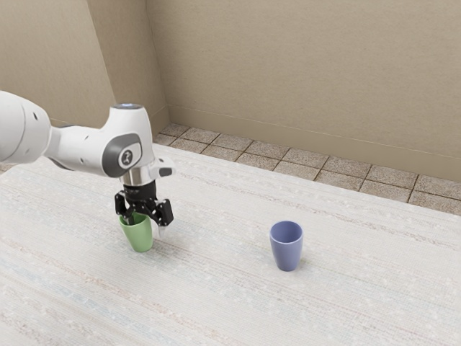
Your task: Place the left cup onto the right cup
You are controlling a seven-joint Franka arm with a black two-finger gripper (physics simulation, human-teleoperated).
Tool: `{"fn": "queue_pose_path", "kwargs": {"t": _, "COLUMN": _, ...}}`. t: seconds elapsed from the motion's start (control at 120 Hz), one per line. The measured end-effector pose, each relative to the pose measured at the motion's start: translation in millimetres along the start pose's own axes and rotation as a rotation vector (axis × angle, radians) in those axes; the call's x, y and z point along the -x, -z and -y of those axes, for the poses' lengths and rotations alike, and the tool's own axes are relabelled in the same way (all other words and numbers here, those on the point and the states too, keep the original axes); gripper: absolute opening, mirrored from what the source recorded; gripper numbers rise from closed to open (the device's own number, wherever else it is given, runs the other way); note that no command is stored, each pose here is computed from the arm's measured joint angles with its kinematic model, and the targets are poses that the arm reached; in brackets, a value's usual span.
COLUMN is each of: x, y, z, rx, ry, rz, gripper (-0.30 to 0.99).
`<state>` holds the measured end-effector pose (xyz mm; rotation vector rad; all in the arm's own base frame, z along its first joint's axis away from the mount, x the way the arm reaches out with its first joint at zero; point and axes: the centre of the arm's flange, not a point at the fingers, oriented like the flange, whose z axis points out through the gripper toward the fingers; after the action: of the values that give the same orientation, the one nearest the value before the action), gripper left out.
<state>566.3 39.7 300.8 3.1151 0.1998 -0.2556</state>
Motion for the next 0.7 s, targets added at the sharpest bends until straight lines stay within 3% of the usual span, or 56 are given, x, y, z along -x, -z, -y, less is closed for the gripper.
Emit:
{"fn": "queue_pose_path", "kwargs": {"t": 0.125, "x": -0.4, "y": -1.0, "z": 0.0, "rx": 0.001, "ry": 0.004, "rz": -0.001, "gripper": 0.61}}
{"fn": "queue_pose_path", "kwargs": {"t": 0.5, "x": -0.8, "y": -0.1, "z": 1.0, "rx": 0.001, "ry": 0.012, "rz": -0.006, "gripper": 0.09}}
{"fn": "queue_pose_path", "kwargs": {"t": 0.7, "x": -0.5, "y": -0.7, "z": 3.3, "rx": -0.001, "ry": 0.017, "rz": -0.004, "gripper": -0.04}}
